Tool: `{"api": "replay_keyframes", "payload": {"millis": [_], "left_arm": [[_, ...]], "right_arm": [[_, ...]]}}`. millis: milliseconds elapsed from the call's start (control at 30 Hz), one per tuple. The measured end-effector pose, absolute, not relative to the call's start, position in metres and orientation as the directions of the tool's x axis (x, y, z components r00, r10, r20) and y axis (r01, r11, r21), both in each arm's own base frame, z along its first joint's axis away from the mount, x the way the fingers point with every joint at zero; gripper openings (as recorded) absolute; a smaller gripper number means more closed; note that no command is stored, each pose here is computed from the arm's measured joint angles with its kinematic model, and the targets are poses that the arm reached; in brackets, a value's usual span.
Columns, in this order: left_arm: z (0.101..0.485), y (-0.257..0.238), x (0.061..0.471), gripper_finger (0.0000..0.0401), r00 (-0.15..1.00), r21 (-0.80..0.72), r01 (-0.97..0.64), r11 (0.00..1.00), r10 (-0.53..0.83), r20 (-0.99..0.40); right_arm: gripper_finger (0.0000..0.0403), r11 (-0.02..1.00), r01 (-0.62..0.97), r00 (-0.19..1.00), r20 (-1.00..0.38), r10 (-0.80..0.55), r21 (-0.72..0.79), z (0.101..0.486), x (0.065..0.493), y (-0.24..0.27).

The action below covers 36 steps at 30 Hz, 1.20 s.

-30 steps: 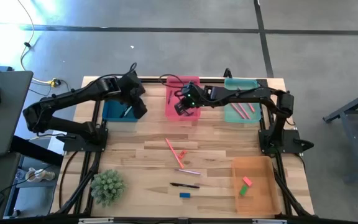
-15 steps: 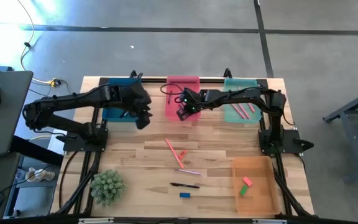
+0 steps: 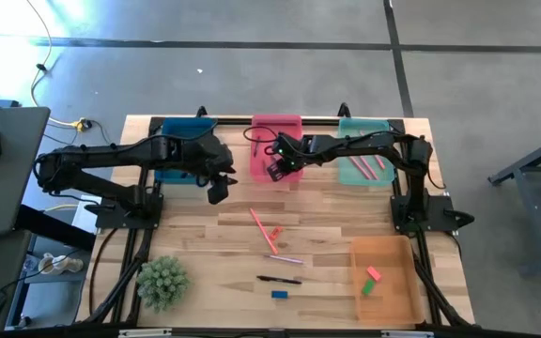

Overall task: Sort crayons/erasers/pens/pencils in bins
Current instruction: Put the purple pen into the blue bin

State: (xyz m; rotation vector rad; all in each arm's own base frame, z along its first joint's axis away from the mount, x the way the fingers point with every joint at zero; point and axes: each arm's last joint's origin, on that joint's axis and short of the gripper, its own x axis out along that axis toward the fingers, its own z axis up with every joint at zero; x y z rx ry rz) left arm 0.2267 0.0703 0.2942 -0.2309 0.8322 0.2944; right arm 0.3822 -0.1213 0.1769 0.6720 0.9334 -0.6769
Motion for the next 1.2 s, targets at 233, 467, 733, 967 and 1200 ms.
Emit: {"api": "replay_keyframes", "payload": {"millis": [233, 467, 733, 967, 1200], "left_arm": [[0.289, 0.072, 0.219, 0.0149, 0.549, -0.024, -0.400, 0.916, 0.218, -0.807], [0.285, 0.079, 0.210, 0.0149, 0.446, 0.060, -0.470, 0.881, 0.295, -0.845], [0.285, 0.088, 0.203, 0.0149, 0.415, 0.072, -0.498, 0.864, 0.310, -0.855], [0.286, 0.095, 0.200, 0.0149, 0.415, 0.084, -0.504, 0.860, 0.326, -0.849], [0.286, 0.101, 0.198, 0.0149, 0.408, 0.086, -0.526, 0.846, 0.340, -0.847]], "right_arm": [[0.0133, 0.623, 0.750, 0.428, -0.881, -0.202, 0.222, 0.180, 0.382, -0.112], [0.0125, 0.677, 0.719, 0.457, -0.839, -0.294, 0.154, 0.204, 0.382, -0.092], [0.0124, 0.724, 0.664, 0.509, -0.822, -0.256, 0.186, 0.228, 0.378, -0.053], [0.0123, 0.796, 0.589, 0.504, -0.833, -0.228, 0.139, 0.234, 0.373, -0.001], [0.0123, 0.866, 0.497, 0.468, -0.857, -0.218, 0.051, 0.234, 0.362, 0.042]]}}
